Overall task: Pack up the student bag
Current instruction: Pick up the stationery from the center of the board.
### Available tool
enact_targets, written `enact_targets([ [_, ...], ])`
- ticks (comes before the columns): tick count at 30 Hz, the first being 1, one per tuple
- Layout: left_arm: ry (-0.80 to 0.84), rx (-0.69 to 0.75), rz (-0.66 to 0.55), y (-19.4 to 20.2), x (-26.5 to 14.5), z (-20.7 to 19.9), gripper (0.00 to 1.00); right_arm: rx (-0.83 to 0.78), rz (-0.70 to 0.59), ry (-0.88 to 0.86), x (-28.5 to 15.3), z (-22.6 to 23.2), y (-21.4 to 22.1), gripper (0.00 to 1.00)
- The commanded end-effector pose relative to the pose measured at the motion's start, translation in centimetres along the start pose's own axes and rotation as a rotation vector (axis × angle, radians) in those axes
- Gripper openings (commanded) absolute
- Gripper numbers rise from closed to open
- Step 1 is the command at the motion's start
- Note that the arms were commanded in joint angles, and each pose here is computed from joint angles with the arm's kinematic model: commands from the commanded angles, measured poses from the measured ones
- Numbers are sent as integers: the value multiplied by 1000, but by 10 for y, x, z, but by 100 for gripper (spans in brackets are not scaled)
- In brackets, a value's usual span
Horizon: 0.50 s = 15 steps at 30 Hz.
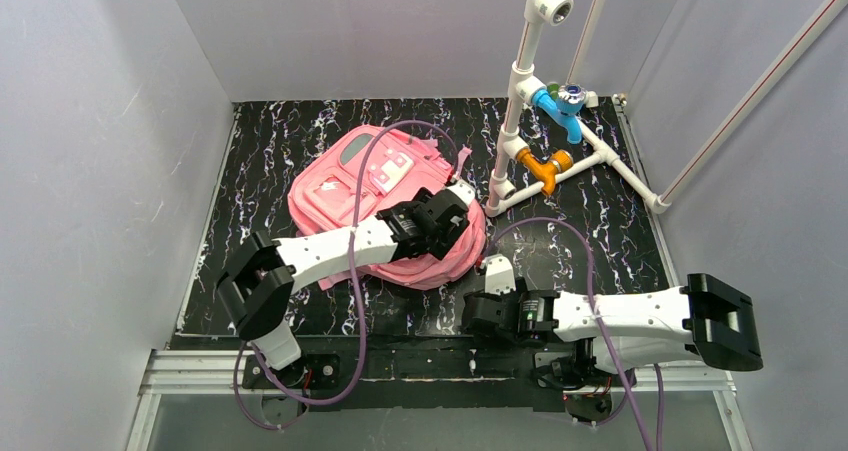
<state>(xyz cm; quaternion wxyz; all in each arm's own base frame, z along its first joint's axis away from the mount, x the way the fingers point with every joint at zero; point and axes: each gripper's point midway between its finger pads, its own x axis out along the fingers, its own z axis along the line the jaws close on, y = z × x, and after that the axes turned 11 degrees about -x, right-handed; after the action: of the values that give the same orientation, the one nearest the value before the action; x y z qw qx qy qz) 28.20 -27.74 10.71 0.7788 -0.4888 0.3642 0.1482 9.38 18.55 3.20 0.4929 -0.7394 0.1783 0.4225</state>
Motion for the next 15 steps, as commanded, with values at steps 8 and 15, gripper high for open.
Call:
enact_targets([
  [8,-201,-20,-160,-38,-49,55,40,67,-137,-6,-10,-6,-20,44],
  [15,-23,-139,-193,-36,-75,46,21,21,-233,-113,-34,-4,-44,35],
])
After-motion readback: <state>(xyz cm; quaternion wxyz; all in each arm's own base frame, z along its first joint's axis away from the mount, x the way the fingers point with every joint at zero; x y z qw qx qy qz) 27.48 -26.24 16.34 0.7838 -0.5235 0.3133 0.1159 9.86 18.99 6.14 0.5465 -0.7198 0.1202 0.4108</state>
